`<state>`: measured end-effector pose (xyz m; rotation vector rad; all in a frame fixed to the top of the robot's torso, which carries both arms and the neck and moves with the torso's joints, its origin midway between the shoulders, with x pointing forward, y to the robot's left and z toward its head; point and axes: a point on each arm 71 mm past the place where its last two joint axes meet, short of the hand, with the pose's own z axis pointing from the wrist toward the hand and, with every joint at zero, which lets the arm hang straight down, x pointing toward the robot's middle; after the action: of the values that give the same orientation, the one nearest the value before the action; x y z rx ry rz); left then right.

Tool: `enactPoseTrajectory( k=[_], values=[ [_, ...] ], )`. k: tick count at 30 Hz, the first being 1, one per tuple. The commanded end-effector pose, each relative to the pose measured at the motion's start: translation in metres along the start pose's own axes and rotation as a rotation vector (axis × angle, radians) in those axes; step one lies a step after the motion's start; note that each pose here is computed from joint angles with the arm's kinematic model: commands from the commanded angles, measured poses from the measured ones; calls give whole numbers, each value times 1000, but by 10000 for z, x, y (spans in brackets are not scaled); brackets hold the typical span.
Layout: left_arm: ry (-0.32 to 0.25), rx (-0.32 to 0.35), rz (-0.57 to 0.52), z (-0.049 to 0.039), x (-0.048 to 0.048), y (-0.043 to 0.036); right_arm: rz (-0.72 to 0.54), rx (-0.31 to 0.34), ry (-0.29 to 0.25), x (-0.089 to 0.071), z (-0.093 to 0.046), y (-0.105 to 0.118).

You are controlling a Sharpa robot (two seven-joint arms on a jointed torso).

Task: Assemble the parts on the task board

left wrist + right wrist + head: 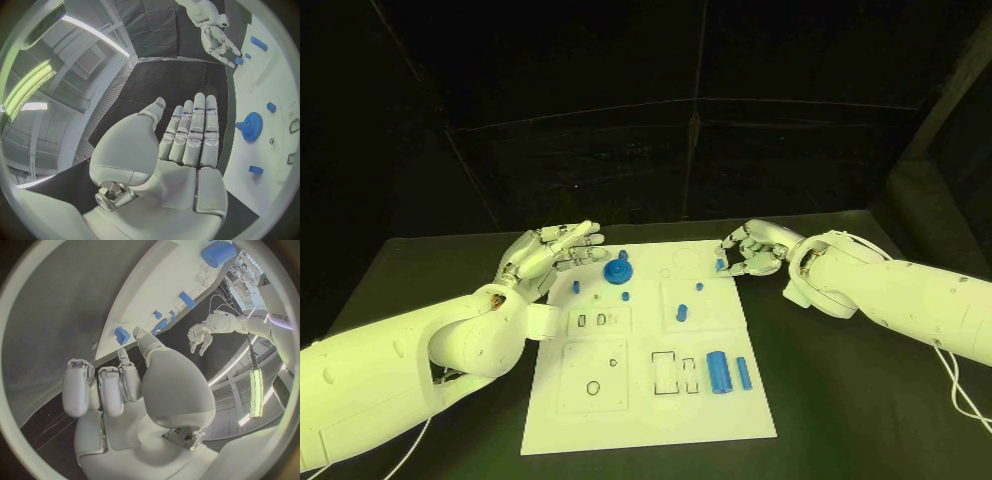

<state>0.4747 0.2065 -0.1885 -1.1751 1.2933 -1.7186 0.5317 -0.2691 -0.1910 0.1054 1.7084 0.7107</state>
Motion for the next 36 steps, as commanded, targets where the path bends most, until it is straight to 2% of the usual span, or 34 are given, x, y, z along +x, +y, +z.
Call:
enactPoseTrajectory(
  k=[1,16,36],
  values=[
    [14,7,-6,4,11,-10,-2,-7,9,9,20,15],
    [11,8,-4,9,0,-9,-27,15,6,32,61,9],
    [10,8,-4,9,-5,-9,-31,42,36,60,76,-7]
  ],
)
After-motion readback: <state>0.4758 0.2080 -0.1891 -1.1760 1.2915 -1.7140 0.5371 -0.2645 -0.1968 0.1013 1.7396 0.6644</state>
